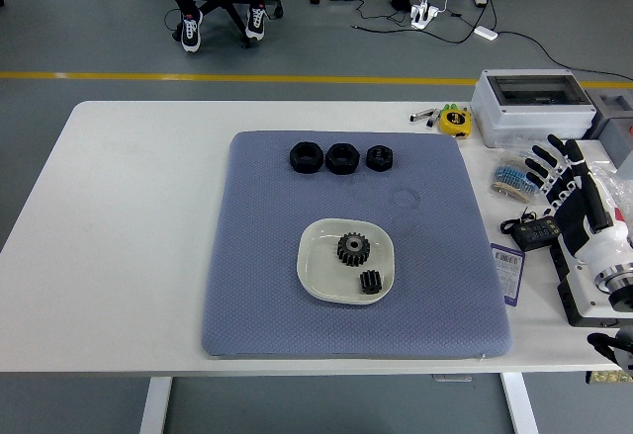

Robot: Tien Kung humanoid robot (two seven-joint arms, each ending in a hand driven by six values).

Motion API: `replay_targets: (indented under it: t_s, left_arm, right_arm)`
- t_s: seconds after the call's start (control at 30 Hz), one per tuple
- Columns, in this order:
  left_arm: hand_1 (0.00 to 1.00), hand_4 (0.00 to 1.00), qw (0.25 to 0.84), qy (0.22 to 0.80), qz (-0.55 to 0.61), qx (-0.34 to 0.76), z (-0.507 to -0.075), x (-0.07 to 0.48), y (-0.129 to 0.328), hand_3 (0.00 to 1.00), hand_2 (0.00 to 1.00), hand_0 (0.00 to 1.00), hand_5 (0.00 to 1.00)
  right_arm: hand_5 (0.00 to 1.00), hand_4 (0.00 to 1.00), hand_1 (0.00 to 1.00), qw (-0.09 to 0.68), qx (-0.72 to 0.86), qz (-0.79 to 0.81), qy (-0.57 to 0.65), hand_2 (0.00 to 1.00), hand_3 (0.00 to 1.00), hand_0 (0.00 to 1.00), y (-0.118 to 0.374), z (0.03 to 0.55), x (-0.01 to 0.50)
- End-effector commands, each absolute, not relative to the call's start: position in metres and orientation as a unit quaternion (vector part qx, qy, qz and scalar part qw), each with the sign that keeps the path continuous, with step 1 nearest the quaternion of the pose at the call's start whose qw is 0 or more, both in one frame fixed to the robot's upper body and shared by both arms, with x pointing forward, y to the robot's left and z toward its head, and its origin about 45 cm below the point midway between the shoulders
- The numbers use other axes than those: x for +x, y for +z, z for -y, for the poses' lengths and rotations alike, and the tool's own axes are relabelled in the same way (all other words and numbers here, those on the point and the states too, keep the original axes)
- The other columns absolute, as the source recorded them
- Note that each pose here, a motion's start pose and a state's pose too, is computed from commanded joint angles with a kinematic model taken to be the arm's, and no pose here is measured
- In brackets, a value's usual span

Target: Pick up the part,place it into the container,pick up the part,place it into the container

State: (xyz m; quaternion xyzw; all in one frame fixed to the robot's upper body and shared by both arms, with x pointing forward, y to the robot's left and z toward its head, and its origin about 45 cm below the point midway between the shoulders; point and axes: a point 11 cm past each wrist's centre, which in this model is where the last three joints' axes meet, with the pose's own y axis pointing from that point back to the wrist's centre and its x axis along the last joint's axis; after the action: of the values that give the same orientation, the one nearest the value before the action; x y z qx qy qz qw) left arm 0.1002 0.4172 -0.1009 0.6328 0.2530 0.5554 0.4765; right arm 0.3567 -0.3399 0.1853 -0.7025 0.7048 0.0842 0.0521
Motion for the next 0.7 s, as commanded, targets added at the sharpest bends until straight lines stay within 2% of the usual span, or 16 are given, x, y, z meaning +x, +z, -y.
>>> replay_targets:
  t_s: [0.4, 0.7]
  left_arm:
    - [0.652, 0.599, 0.477, 0.553, -0.252, 0.635, -0.417, 0.1, -0.101, 0.55, 0.63, 0.678, 0.566]
    - [0.654, 0.602, 0.478, 0.553, -0.25, 0.635, -0.418, 0.101, -0.101, 0.551, 0.631, 0.678, 0.571]
  right_arm:
    - [0.807, 0.998, 0.845, 0.039, -0.676, -0.73, 0.091, 0.871, 0.932, 0.927, 0.174, 0.364, 0.342]
    - [0.793, 0.998, 0.843, 0.046, -0.673, -0.732, 0.093, 0.869, 0.93, 0.917, 0.176, 0.363, 0.345]
